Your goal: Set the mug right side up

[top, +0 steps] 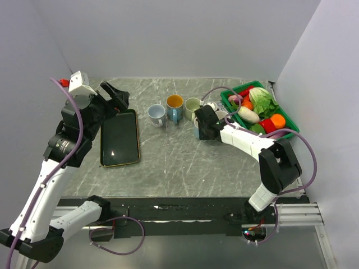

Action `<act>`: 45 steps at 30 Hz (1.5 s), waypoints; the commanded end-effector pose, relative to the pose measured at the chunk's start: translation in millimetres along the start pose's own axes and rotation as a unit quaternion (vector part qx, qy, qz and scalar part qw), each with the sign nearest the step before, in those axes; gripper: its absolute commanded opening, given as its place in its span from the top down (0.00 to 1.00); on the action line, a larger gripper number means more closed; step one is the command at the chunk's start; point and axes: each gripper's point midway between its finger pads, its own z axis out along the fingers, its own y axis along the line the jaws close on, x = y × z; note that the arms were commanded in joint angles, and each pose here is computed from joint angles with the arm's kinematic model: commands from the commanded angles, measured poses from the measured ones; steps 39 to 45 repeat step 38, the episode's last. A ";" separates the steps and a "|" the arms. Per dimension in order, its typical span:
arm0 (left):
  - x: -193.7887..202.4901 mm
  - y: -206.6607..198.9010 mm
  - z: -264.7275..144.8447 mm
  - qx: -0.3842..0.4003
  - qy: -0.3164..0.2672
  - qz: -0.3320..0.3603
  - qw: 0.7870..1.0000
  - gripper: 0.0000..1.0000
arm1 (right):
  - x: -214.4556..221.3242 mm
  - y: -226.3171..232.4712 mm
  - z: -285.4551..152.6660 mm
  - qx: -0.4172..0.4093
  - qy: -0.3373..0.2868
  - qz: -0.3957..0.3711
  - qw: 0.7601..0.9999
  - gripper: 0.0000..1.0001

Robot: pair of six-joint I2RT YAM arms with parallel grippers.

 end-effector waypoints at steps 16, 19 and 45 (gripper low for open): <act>32.4 19.3 16.0 -0.044 0.078 0.069 0.994 0.04 | -92.4 -6.3 -134.3 -0.066 -0.157 0.066 0.983 0.14; 18.9 24.5 11.9 -0.075 0.071 0.078 0.992 0.04 | -119.6 -25.1 -192.0 -0.070 -0.221 0.068 0.970 0.09; -22.3 15.5 2.3 -0.089 0.029 0.091 0.991 0.04 | -146.9 -98.2 -359.0 -0.065 -0.405 0.119 0.904 0.00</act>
